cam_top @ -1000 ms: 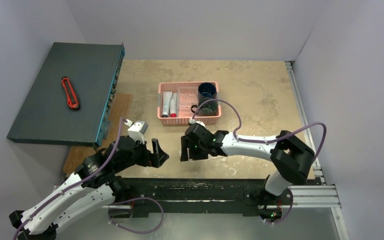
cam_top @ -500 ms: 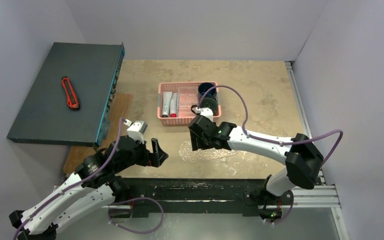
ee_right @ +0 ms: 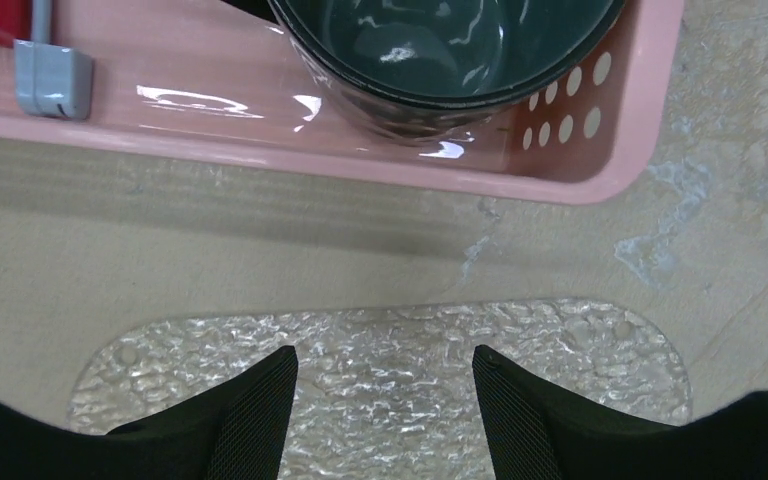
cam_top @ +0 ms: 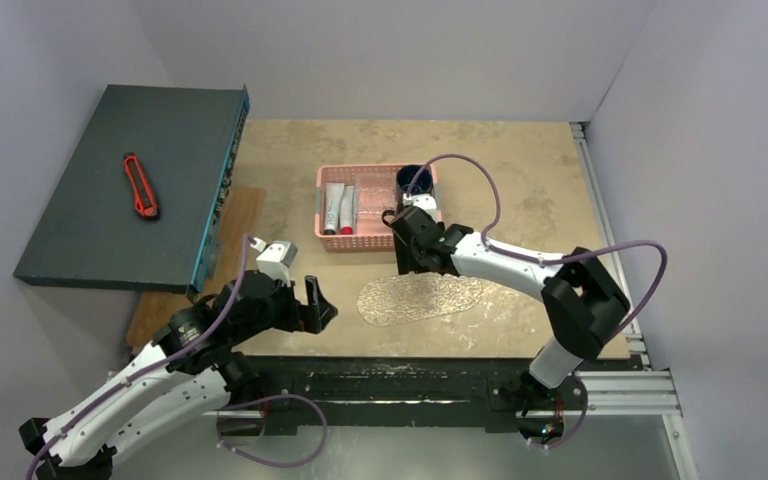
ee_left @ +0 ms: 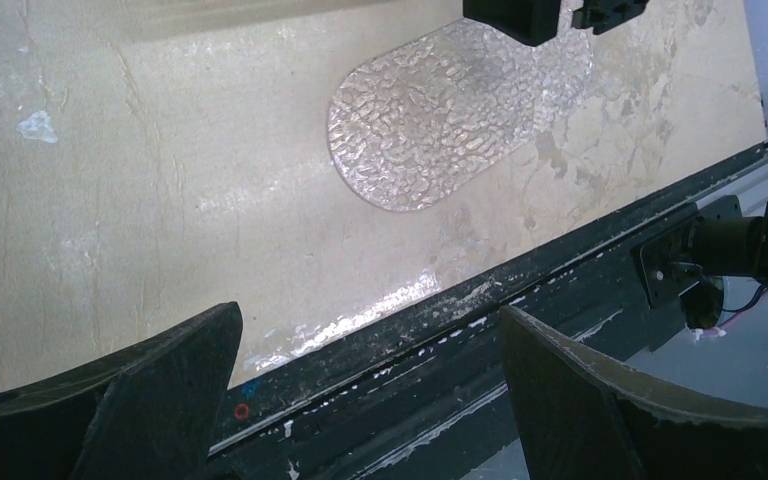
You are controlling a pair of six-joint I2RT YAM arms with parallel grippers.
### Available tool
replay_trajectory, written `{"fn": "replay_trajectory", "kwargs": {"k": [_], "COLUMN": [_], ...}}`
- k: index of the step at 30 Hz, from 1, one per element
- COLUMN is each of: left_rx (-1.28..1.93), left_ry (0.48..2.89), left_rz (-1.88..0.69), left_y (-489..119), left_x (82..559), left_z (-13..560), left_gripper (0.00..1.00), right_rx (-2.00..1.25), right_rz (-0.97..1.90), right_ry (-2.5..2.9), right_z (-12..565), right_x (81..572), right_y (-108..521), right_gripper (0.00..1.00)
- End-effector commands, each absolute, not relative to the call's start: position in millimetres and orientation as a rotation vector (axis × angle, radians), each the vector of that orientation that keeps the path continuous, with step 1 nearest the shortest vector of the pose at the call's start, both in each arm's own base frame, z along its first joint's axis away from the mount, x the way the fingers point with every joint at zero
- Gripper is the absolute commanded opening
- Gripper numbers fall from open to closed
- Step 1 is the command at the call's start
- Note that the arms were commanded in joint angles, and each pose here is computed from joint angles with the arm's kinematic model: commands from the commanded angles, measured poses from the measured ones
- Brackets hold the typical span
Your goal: Prepare toiletry sets of a toothbrush and toothpaste on the tray
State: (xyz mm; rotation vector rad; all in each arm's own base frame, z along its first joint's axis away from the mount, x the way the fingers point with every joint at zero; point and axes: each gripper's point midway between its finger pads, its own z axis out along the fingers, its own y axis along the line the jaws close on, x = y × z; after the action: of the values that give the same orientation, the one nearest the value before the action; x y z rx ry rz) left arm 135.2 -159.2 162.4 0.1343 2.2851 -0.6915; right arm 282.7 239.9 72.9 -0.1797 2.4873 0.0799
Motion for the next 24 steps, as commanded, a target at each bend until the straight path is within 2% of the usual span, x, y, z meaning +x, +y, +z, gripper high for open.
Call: {"fn": "replay_trajectory", "kwargs": {"k": [1, 11, 24], "left_rx": [0.139, 0.138, 0.136], "left_ry": [2.240, 2.252, 2.260], "left_rz": [-0.723, -0.716, -0.714], "left_y": [-166.2, -163.9, -164.1], "left_x": [140.8, 138.6, 138.3], "left_z": [172.8, 169.4, 165.6], "left_gripper": [1.00, 1.00, 1.00], "right_rx": [-0.179, -0.169, -0.189], "right_rz": [0.080, 0.076, 0.100], "right_ry": [2.409, 2.433, 2.523], "right_z": [82.7, 61.9, 27.8], "right_x": [312.3, 330.5, 320.4], "right_y": [252.6, 251.4, 247.6], "right_gripper": [0.67, 0.68, 0.69]}}
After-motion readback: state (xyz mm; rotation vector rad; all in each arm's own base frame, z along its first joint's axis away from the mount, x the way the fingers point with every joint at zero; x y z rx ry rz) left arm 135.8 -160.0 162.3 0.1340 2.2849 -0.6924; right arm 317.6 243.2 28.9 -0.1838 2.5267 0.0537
